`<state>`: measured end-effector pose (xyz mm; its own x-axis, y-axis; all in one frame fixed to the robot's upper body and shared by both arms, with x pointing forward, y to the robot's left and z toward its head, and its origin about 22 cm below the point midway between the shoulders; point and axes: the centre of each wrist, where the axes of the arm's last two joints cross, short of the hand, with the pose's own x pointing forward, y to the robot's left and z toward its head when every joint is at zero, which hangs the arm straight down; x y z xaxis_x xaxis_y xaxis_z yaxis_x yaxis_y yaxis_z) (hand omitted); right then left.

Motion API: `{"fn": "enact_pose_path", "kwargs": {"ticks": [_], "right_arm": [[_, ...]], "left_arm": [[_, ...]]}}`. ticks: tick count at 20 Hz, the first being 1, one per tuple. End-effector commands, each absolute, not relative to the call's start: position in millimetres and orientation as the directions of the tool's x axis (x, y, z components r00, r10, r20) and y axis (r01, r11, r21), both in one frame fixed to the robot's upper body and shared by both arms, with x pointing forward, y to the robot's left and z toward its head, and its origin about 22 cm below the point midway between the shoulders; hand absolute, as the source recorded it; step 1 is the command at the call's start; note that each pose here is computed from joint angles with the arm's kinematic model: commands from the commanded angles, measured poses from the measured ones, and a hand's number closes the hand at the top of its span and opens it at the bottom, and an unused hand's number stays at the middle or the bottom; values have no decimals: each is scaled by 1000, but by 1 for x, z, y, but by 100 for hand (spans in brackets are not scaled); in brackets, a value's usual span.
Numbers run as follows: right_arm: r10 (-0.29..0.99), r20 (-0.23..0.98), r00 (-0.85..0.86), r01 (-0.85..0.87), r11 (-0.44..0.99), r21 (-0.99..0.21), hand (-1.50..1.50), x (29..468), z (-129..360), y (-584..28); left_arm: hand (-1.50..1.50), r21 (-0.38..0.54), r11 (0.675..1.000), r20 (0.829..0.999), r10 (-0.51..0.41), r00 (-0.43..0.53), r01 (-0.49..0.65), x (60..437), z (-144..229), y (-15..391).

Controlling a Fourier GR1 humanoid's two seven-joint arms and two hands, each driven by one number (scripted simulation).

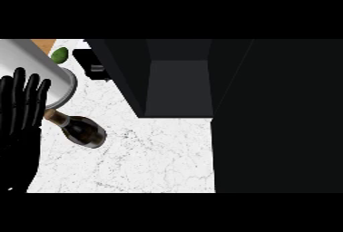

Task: Pick up the wine, place it into the cabinet and close the cabinet

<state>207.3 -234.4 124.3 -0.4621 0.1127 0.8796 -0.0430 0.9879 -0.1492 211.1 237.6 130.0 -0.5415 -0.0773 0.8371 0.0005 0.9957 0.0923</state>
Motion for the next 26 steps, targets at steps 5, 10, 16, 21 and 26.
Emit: {"fn": "enact_pose_path", "kwargs": {"ticks": [5, 10, 16, 21, 26], "right_arm": [[36, 872, -489, -80, 993, -86, -150, 178, 124, -241], [-48, 935, -351, -304, 950, -65, -150, 167, 121, -227], [-64, 929, -365, -317, 947, -59, -150, 158, 161, -235], [-54, 933, -355, -312, 948, -64, -150, 139, 179, -234], [-52, 931, -362, -294, 954, -61, -150, 133, 185, -228]], "left_arm": [[-150, 137, 912, 860, 84, -503, 387, 204, 112, 260], [-150, -139, 800, 921, 321, -220, 584, 192, 86, 254], [-150, -158, 770, 925, 334, -180, 618, 161, 125, 270], [-150, -178, 785, 913, 356, -197, 593, 149, 143, 269], [-150, -165, 800, 916, 341, -210, 577, 140, 158, 278]]}}
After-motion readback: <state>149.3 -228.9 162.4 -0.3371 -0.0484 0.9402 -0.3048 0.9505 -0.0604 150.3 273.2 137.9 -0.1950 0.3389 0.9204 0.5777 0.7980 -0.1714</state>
